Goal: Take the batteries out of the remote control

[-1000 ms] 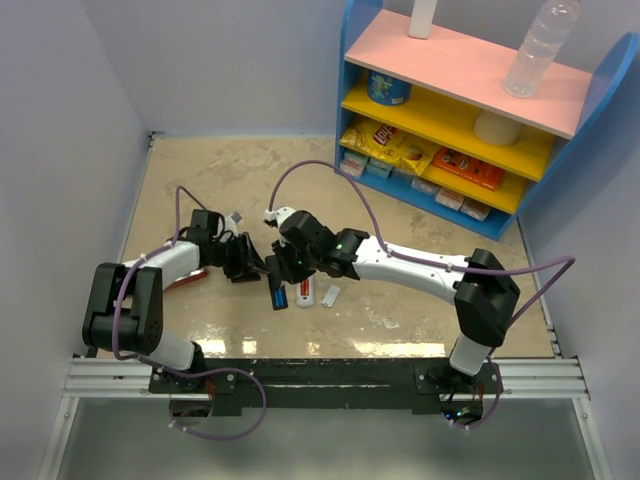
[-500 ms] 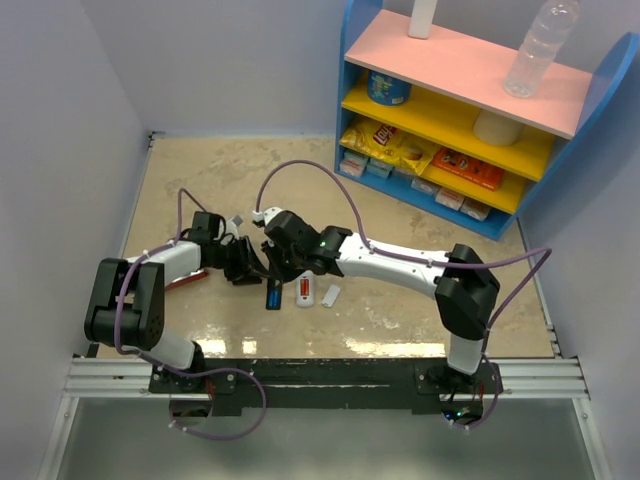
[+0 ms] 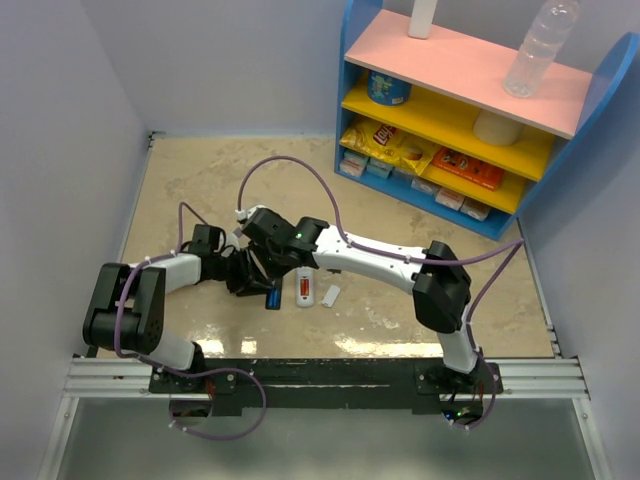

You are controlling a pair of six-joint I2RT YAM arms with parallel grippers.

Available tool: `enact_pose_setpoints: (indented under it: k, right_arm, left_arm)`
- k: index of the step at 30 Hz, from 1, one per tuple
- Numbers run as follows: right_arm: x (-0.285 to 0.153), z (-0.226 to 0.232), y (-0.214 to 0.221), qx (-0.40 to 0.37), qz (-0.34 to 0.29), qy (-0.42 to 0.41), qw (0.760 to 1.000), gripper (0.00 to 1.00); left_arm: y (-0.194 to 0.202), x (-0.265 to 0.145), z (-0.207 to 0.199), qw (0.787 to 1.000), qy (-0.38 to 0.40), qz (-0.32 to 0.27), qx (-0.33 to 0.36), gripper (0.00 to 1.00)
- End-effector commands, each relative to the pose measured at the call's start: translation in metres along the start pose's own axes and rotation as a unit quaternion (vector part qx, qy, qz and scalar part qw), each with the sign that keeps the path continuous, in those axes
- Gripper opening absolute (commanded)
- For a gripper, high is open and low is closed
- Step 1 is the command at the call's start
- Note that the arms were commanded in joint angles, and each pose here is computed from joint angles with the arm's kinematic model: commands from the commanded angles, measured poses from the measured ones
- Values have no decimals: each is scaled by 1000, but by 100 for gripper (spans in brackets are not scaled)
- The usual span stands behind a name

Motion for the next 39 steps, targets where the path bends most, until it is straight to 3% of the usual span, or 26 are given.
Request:
enact_pose_setpoints:
  k: [1,11,15,19,39]
  right_arm:
    - [14,-2,7,-6,30,40,999,0]
    - [34,1,53,24,49,36,998,0]
    - [37,-1,62,31,52,40,997,0]
    - [38,-3,65,36,47,44,997,0]
    - [23,-31,85,65,-19,67,995,0]
  left_arm:
    - [10,5,1,1000,9,2,-4,35]
    - [5,-7,-7,999,4,-39,-1,31]
    - [-21,-18,-7,993,-66,-96,24,36]
    - [-36,-26,-16,988,-86,-123,35,38]
    - [-15,4,2,998,-33,-53,2,37]
Point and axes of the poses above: each gripper's point midway between its finger pads, its own x axis out along the fingers, its own z axis along the line the jaws close on, y = z × x, the point moved 5 cm from there along -x, back along the fingers, and after that the axes turned 8 degrees about -x, right-handed, at the moved point
